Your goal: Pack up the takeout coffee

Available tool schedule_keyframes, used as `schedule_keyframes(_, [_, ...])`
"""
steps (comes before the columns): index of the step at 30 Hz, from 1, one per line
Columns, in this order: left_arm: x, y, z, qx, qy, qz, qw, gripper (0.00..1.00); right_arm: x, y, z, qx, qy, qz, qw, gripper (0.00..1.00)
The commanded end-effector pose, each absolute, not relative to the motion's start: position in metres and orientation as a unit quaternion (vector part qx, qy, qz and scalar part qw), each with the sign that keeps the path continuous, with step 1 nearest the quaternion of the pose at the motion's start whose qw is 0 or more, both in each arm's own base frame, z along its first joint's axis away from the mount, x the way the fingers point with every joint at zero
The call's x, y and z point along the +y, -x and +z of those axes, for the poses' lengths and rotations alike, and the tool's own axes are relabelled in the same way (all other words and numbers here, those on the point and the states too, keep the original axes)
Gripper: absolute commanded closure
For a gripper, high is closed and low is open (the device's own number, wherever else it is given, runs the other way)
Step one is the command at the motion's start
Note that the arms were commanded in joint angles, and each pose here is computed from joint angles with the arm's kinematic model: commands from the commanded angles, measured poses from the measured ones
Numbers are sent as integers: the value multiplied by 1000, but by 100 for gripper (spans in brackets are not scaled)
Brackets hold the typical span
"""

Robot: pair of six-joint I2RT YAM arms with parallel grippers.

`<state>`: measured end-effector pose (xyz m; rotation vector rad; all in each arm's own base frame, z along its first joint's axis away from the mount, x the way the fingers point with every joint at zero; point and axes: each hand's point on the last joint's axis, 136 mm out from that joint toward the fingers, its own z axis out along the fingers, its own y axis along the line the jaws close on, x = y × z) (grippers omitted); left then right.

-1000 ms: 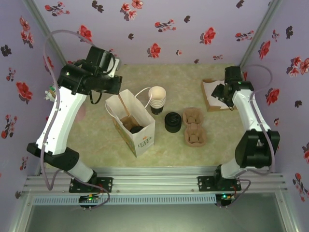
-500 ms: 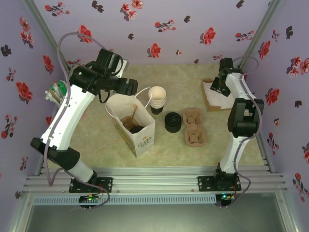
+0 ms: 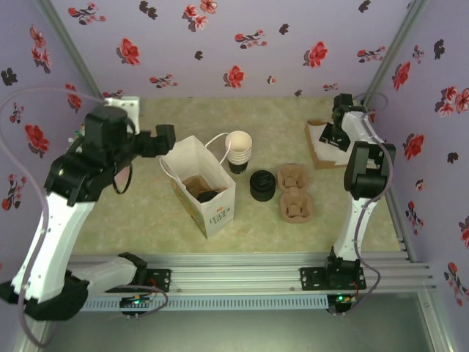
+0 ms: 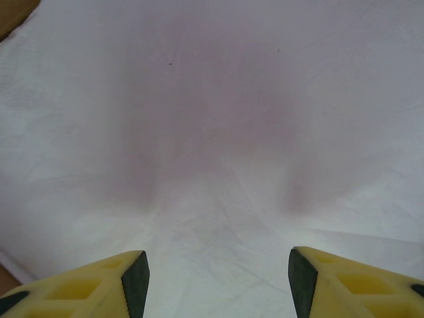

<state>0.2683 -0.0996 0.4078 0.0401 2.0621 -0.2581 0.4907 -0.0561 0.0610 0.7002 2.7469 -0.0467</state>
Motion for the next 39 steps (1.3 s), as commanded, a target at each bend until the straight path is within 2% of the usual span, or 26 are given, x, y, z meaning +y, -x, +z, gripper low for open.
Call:
schedule_keyframes(1, [-78,-266,388,856,44,-89,507,1,-56,-497,54,961,-235,-7,146,40])
schedule_keyframes(6, [-53,-240,353,865,91,-81,488,6,-55,-501,39,963,-233,-3,132,40])
schedule_keyframes(10, [-46,-227,321,877,117,-82,458,21,-54,-502,29,965,-230,-2,122,43])
schedule_keyframes(16, [-61,-221,266,898,139,-120,400,42,-54,-504,33,965,-230,1,127,58])
schedule_keyframes(21, [-72,-224,234,905,150,-139,373,49,-54,-507,42,965,-228,2,133,69])
schedule_keyframes(24, [-73,-226,227,905,153,-142,370,52,-55,-507,46,964,-228,0,137,71])
schedule_keyframes(31, [-71,-225,231,904,150,-138,376,51,-55,-509,61,961,-229,3,153,79])
schedule_keyframes(33, [-68,-222,235,902,153,-137,381,47,-55,-508,66,960,-230,2,157,81])
schedule_keyframes(35, [-66,-219,241,899,153,-139,387,37,-56,-508,72,959,-230,0,164,82])
schedule_keyframes(39, [-62,-212,254,899,145,-133,390,6,-58,-507,81,958,-231,-2,172,82])
